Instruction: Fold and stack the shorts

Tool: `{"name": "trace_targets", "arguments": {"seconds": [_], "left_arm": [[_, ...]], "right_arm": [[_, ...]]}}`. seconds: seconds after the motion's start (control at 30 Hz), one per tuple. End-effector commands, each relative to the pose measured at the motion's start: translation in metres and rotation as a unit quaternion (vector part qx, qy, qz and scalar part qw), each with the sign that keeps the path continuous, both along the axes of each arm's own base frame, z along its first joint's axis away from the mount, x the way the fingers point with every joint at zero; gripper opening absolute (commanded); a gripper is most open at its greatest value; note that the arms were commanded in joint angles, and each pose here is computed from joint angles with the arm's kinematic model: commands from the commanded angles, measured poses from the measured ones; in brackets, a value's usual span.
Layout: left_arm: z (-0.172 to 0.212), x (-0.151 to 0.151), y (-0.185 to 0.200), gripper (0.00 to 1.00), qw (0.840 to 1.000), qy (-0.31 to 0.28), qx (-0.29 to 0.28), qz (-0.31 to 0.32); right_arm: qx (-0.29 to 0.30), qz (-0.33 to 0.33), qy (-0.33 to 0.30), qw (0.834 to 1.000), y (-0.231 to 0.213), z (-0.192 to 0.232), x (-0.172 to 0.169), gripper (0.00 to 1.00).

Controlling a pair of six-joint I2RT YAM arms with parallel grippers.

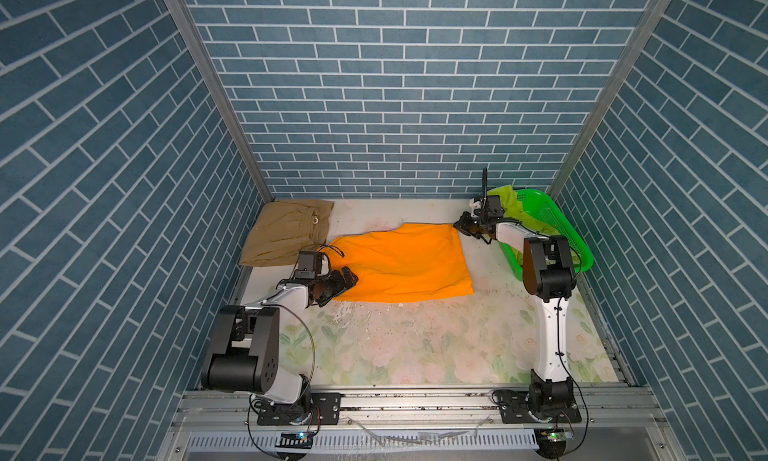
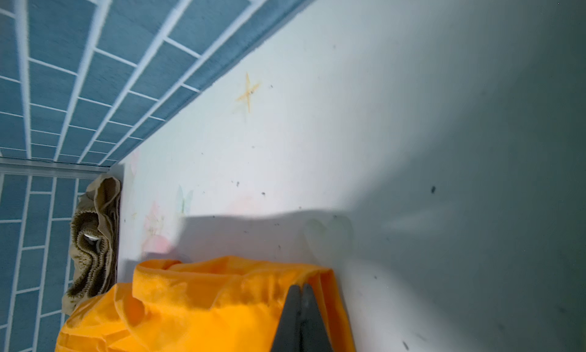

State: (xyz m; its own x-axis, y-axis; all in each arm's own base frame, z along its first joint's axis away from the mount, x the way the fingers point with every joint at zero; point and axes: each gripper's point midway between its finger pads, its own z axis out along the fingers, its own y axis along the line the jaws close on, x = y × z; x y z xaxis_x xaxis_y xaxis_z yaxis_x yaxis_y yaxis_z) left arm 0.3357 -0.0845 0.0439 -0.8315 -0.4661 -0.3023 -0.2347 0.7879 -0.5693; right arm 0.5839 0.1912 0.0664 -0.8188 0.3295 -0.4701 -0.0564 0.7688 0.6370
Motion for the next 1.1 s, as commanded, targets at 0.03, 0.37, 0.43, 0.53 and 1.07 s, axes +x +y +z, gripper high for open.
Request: {"name": "trace_targets", "arguments": {"seconds": [0.03, 0.37, 0.43, 0.53, 1.07], "left_arm": [[-0.025, -0.024, 0.014, 1.0, 0.999, 0.043, 0.023, 0.012], [0.019, -0.003, 0.006, 1.0, 1.0, -0.003, 0.003, 0.004], [0.042, 0.007, 0.005, 1.0, 1.0, -0.025, 0.001, 0.002], [0.072, 0.022, 0.004, 1.0, 0.998, -0.058, -0.002, 0.002], [0.056, 0.115, -0.03, 1.0, 0.998, -0.064, -0.027, -0.01]], "right_arm": [[-0.007, -0.009, -0.021, 1.0, -0.005, 0.018, 0.02, 0.0], [-0.027, 0.002, -0.006, 1.0, -0.008, 0.01, 0.003, 0.46], [-0.034, 0.005, -0.016, 0.999, -0.01, 0.023, -0.003, 0.63], [-0.039, 0.014, -0.024, 0.999, -0.009, 0.039, -0.019, 0.85], [-0.12, 0.033, 0.034, 0.992, -0.02, 0.012, -0.196, 0.98]]}}
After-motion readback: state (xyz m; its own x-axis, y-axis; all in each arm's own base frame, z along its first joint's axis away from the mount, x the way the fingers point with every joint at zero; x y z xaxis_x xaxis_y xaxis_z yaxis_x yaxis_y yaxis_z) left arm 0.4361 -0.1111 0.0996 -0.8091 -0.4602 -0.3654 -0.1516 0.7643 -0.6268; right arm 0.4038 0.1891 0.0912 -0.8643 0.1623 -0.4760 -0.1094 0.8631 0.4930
